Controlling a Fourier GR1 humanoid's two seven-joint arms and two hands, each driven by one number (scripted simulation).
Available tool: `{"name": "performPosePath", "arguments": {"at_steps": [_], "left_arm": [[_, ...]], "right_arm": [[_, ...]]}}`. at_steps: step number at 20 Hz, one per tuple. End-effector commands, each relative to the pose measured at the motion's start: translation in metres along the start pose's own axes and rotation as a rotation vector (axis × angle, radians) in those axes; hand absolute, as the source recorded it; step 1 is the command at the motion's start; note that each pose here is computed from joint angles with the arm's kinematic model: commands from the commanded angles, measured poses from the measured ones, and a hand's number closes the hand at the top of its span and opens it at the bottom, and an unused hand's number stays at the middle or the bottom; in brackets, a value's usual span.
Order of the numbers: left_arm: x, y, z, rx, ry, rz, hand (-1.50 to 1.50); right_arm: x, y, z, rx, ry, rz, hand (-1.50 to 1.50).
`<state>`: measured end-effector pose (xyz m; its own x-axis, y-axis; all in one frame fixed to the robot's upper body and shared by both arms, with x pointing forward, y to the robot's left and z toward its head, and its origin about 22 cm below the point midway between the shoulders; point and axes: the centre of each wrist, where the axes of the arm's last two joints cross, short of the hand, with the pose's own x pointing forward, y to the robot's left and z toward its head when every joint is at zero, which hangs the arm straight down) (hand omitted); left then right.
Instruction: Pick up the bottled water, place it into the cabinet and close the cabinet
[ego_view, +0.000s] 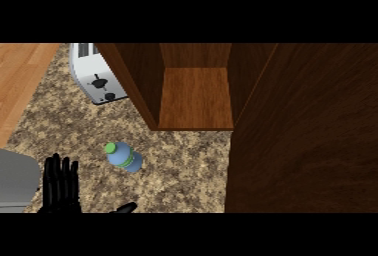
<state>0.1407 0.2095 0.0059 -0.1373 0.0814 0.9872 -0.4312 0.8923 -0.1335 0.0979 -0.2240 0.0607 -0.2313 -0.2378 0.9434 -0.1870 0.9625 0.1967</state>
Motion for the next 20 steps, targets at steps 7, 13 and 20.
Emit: {"name": "performPosePath", "arguments": {"at_steps": [7, 13, 20], "left_arm": [[-0.050, 0.031, -0.025, 0.010, 0.085, -0.018, -1.50], [-0.079, 0.034, -0.037, 0.033, 0.124, 0.038, -1.50], [-0.125, 0.050, -0.054, 0.065, 0.179, 0.098, -1.50]], "right_arm": [[0.008, 0.022, 0.008, 0.006, -0.012, 0.004, -1.50], [0.010, 0.006, 0.006, 0.000, -0.011, 0.003, -1.50], [0.010, 0.001, 0.014, 0.021, -0.004, -0.016, -1.50]]}}
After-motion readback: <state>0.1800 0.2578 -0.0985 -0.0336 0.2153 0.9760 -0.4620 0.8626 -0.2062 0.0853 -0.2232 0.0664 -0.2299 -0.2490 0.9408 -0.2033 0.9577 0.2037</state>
